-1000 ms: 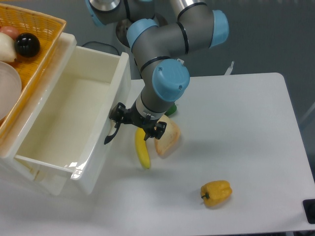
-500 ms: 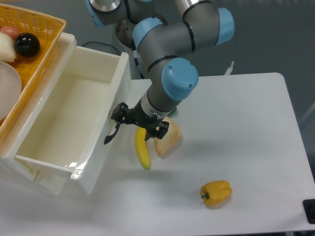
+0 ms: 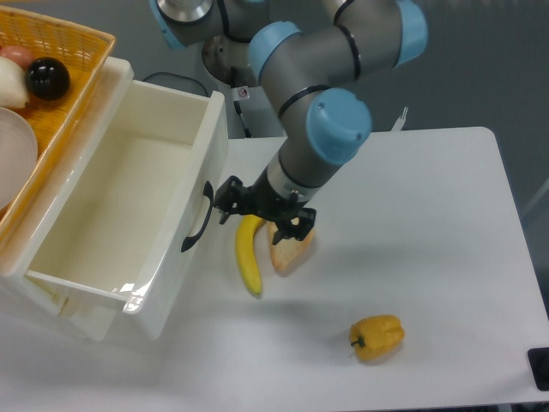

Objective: Slide the top white drawer open

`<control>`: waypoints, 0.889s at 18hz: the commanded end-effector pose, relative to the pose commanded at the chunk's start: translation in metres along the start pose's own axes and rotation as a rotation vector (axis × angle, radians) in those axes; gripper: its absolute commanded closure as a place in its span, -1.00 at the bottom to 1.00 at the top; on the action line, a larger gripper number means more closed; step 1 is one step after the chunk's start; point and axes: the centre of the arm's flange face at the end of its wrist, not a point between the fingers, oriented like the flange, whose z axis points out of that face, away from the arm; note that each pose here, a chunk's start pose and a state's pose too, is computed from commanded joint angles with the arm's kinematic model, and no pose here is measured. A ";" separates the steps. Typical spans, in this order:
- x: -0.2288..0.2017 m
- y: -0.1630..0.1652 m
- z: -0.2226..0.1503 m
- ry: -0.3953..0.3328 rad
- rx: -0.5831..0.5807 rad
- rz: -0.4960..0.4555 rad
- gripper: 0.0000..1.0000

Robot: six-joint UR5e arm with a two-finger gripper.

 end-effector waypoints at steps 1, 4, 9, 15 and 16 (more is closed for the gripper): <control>-0.006 0.001 -0.004 -0.024 0.007 0.054 -1.00; -0.034 0.011 -0.008 -0.184 -0.104 0.208 -1.00; -0.089 0.044 -0.019 -0.246 -0.198 0.375 -1.00; -0.158 0.058 0.003 -0.309 -0.351 0.459 -1.00; -0.170 0.055 0.009 -0.302 -0.357 0.473 -1.00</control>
